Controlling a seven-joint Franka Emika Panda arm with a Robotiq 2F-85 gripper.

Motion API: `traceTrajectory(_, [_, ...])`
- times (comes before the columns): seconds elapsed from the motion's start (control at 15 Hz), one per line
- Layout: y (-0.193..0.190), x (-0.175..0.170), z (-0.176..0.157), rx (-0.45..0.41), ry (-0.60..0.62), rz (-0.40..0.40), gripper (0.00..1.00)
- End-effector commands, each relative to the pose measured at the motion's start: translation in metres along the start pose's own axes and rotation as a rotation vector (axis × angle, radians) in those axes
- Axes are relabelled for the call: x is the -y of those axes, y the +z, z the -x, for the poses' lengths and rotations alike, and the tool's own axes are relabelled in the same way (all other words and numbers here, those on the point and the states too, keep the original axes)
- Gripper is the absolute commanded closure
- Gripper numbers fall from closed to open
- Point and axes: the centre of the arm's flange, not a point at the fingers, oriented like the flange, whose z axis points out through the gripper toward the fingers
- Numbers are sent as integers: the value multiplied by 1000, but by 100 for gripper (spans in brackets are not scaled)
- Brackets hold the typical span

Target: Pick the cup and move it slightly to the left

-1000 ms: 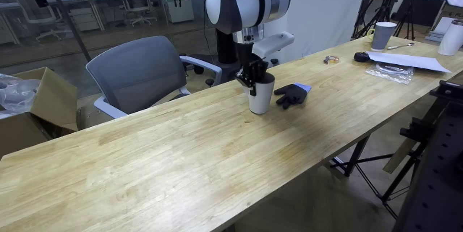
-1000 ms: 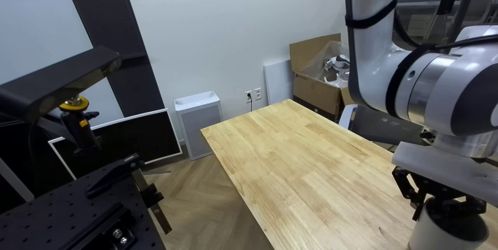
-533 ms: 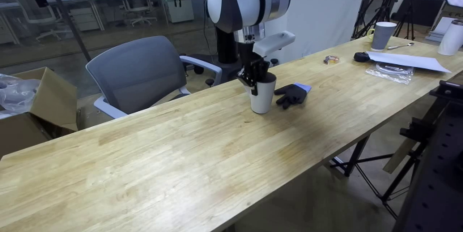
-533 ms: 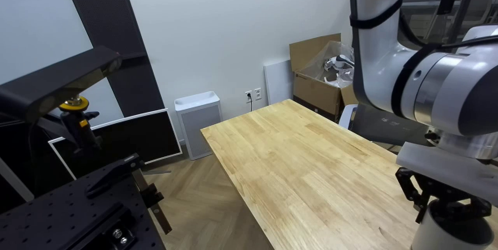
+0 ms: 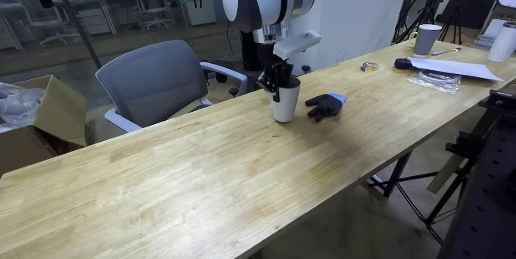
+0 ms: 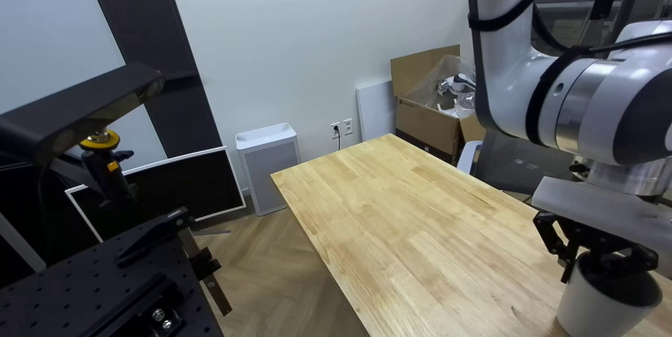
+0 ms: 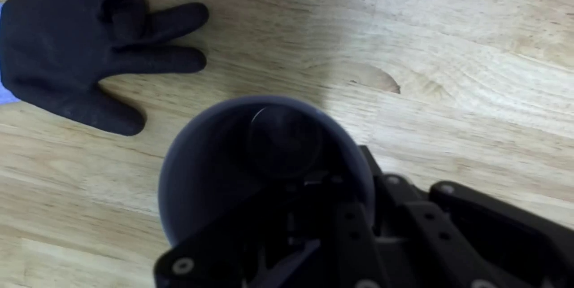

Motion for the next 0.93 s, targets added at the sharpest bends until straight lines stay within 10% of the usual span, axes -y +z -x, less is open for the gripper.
traceTrajectory(0.0, [-19, 6, -9, -4, 21, 22, 98])
traceTrajectory(0.87, [-24, 37, -13, -11, -25, 14, 98])
